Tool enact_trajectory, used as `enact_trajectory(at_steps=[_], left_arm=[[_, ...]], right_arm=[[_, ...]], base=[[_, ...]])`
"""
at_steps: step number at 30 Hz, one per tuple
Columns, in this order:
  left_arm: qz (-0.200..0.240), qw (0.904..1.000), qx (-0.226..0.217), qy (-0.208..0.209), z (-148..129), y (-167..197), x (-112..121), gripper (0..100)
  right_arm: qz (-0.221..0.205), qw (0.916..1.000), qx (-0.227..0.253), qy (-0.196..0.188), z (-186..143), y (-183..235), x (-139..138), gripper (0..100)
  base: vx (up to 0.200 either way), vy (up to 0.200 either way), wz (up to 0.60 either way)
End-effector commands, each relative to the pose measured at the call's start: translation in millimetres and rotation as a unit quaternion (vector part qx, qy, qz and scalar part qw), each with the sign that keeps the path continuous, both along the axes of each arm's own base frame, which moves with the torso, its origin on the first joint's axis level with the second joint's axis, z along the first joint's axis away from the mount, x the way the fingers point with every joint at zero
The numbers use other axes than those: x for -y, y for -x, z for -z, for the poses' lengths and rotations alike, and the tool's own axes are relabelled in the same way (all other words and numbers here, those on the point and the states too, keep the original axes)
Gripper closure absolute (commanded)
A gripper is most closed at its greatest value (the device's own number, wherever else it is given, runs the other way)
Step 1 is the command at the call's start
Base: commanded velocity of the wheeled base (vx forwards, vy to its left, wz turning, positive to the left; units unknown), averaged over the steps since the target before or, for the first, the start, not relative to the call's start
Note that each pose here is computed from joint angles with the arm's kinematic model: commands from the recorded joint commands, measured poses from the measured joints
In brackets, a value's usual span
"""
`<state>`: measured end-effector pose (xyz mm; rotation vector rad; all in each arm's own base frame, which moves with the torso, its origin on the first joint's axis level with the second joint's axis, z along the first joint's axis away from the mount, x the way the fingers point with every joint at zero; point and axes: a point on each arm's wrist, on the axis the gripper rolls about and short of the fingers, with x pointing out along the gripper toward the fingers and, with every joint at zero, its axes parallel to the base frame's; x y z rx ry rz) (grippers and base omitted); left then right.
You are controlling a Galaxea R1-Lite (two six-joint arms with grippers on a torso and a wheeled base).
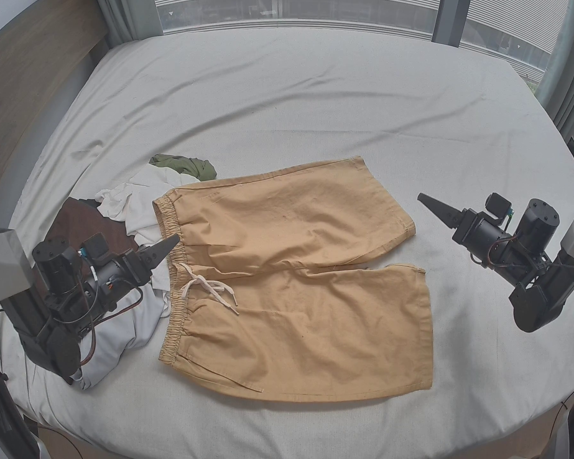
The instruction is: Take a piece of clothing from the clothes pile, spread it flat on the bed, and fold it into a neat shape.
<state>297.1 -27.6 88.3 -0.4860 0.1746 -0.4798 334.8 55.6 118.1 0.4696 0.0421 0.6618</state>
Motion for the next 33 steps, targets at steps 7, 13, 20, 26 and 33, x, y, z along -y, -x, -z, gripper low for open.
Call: enact_trajectory(at_steps=[7,13,20,26,33], left_arm=[[0.028,0.9976,-0.022,-0.059,10.9,37.6,-8.2,0],[0.035,0.9949,-0.074,-0.059,32.8,42.2,-6.0,0],[0.049,0.9870,-0.141,-0.060,68.0,38.1,-2.1,0],[0.062,0.9817,-0.169,-0.064,82.3,39.2,4.5,0],[0.062,0.9768,-0.194,-0.066,95.9,39.3,5.6,0]], right_arm=[[-0.010,0.9990,-0.023,0.036,12.8,26.7,-3.7,0],[-0.005,0.9990,-0.024,0.038,13.6,26.3,-1.3,0],[-0.005,0.9988,-0.029,0.038,16.3,25.7,-0.9,0],[-0.005,0.9988,-0.029,0.038,16.3,25.6,-0.5,0],[-0.002,0.9988,-0.029,0.038,17.1,23.8,0.7,0]], base=[[0.000,0.000,0.00],[0.000,0.000,0.00],[0.000,0.000,0.00],[0.000,0.000,0.00],[0.000,0.000,0.00]])
